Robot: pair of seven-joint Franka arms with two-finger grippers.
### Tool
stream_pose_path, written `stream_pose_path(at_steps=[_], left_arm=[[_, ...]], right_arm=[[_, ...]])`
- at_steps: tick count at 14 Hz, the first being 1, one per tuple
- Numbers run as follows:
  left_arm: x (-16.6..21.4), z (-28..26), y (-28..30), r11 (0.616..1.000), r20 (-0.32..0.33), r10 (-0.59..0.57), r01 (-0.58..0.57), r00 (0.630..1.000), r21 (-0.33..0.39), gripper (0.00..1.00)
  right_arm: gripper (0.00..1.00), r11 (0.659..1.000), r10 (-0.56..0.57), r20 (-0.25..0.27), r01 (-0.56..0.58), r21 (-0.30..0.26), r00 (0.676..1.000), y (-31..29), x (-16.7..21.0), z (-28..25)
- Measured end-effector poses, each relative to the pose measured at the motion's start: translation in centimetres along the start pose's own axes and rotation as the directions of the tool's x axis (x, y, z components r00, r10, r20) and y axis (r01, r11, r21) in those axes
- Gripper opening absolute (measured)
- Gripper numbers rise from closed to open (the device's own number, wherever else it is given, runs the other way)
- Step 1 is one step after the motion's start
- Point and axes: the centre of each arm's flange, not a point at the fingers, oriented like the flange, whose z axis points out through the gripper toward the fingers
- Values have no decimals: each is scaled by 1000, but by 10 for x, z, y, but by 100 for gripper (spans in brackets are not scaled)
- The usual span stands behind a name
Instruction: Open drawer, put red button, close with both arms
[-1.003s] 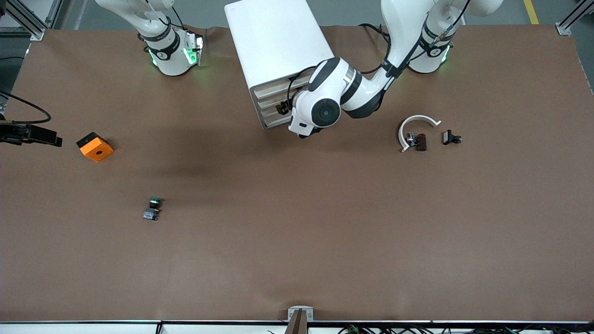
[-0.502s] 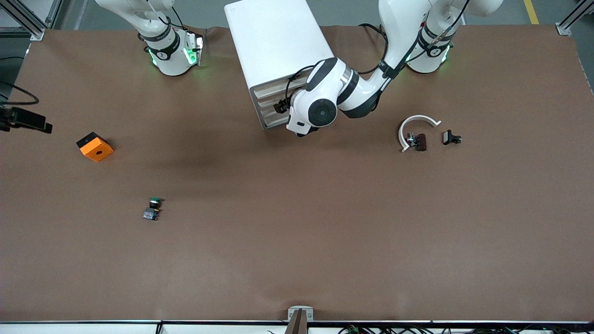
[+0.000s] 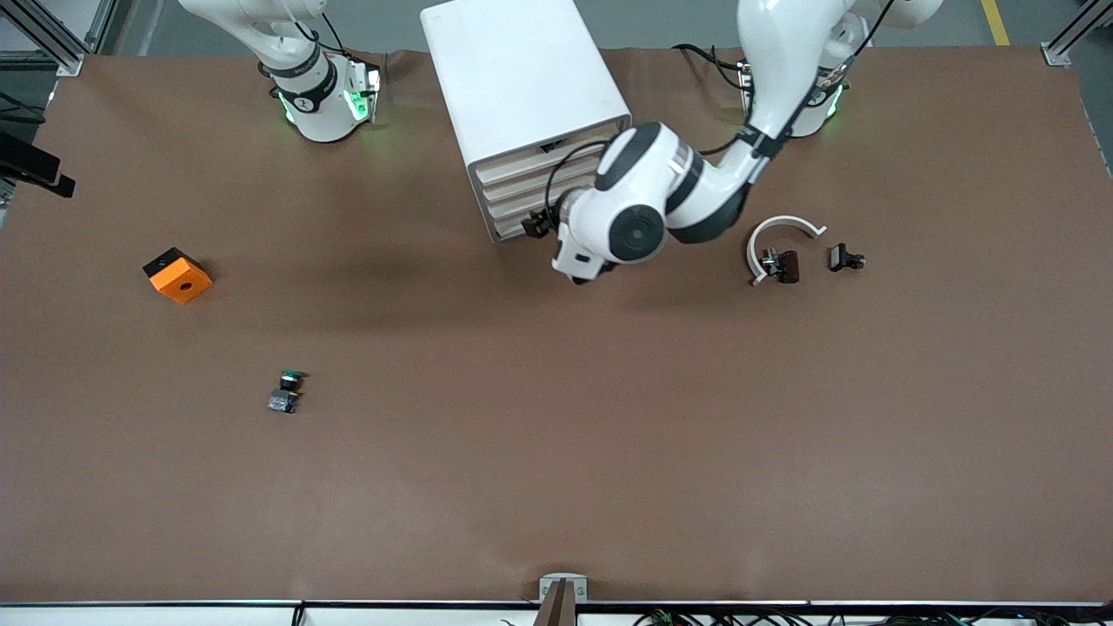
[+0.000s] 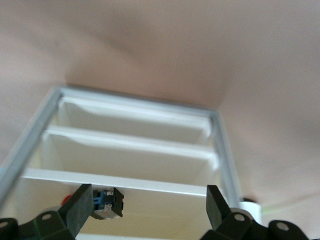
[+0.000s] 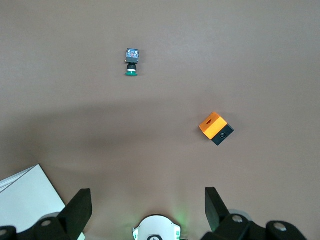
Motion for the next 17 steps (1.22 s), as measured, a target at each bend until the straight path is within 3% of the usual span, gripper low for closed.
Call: stream_pose_path(at_steps=[4, 9, 13, 17], left_arm=[[59, -107, -25, 993, -91, -55, 45, 994, -111, 100], [92, -211, -79, 984, -267, -65, 17, 962, -178, 100], [108, -290, -157, 982, -313, 22, -79, 950, -172, 100], [86, -349, -236, 959, -346, 236, -276, 908, -71, 100]], right_arm=[[100, 1000, -5, -68, 5, 3, 998, -3, -7, 6], [100, 1000, -22, -141, 23, 2, 990, -11, -17, -7], [100, 1000, -21, -157, 22, 2, 987, -10, -16, -8], [100, 1000, -21, -160, 21, 2, 987, -10, -16, -8]])
